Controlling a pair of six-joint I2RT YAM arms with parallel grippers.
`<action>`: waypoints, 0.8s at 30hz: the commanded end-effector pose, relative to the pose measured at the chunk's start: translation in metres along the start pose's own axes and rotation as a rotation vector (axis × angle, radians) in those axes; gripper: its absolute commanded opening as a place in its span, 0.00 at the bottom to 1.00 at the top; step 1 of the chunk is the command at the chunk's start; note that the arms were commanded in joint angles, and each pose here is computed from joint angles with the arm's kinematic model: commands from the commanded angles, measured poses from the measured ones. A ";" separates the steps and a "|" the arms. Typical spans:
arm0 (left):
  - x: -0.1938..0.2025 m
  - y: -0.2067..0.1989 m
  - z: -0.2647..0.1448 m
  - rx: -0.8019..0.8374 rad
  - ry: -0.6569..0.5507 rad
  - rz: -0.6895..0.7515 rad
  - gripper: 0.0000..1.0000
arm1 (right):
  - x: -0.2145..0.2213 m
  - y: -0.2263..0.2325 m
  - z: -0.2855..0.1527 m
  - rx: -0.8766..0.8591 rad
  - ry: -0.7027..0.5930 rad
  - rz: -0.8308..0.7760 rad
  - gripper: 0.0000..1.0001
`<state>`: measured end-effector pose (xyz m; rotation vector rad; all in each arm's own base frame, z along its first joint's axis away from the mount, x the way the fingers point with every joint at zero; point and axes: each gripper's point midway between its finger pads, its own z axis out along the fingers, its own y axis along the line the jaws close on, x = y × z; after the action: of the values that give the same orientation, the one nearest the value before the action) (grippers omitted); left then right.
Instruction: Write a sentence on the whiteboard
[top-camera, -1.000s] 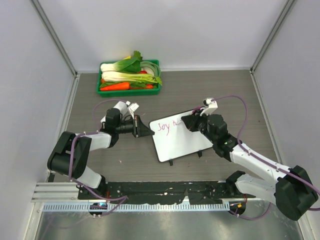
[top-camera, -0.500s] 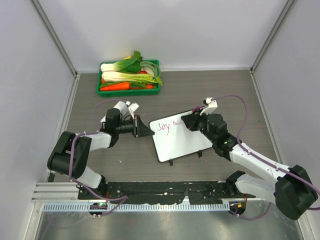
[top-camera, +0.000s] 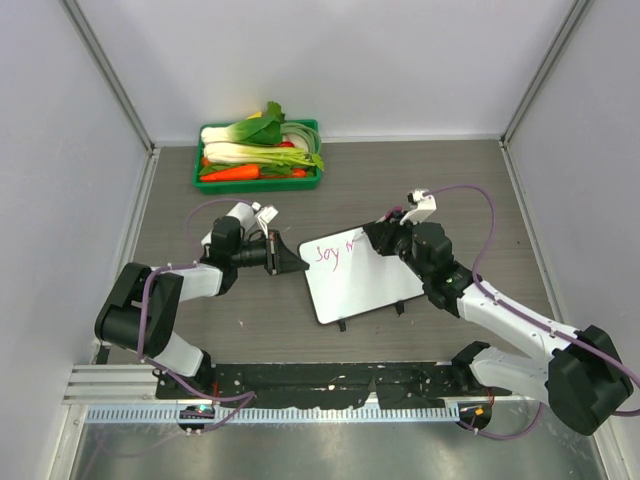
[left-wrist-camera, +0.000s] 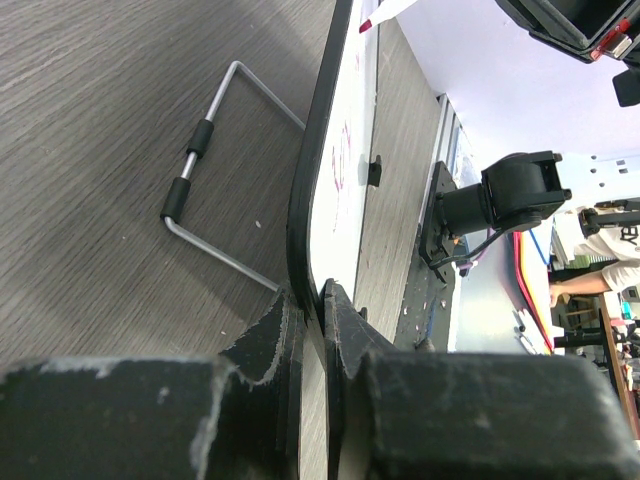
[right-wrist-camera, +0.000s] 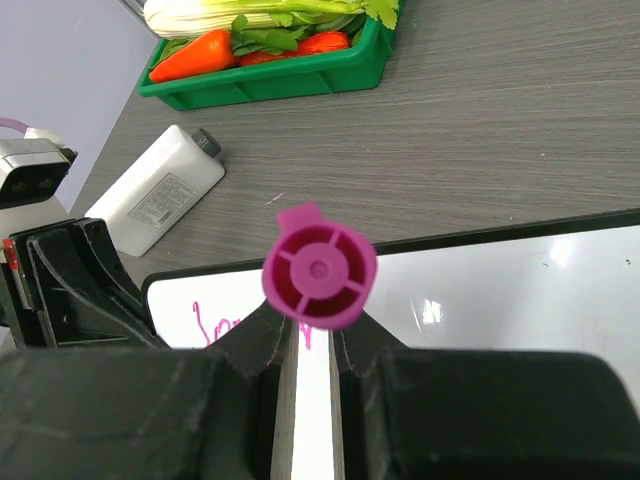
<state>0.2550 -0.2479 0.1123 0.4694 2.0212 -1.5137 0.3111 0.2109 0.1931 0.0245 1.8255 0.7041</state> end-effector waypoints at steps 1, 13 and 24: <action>0.013 0.006 0.002 -0.005 0.038 0.012 0.00 | -0.014 -0.006 0.001 0.043 -0.042 -0.016 0.01; 0.013 0.007 0.002 -0.007 0.039 0.009 0.00 | 0.006 -0.017 -0.010 0.053 0.005 -0.017 0.01; 0.014 0.007 0.002 -0.008 0.039 0.010 0.00 | 0.015 -0.019 -0.017 0.041 0.013 0.003 0.02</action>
<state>0.2549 -0.2480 0.1122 0.4695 2.0215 -1.5141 0.2993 0.2016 0.1833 0.0292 1.8385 0.6998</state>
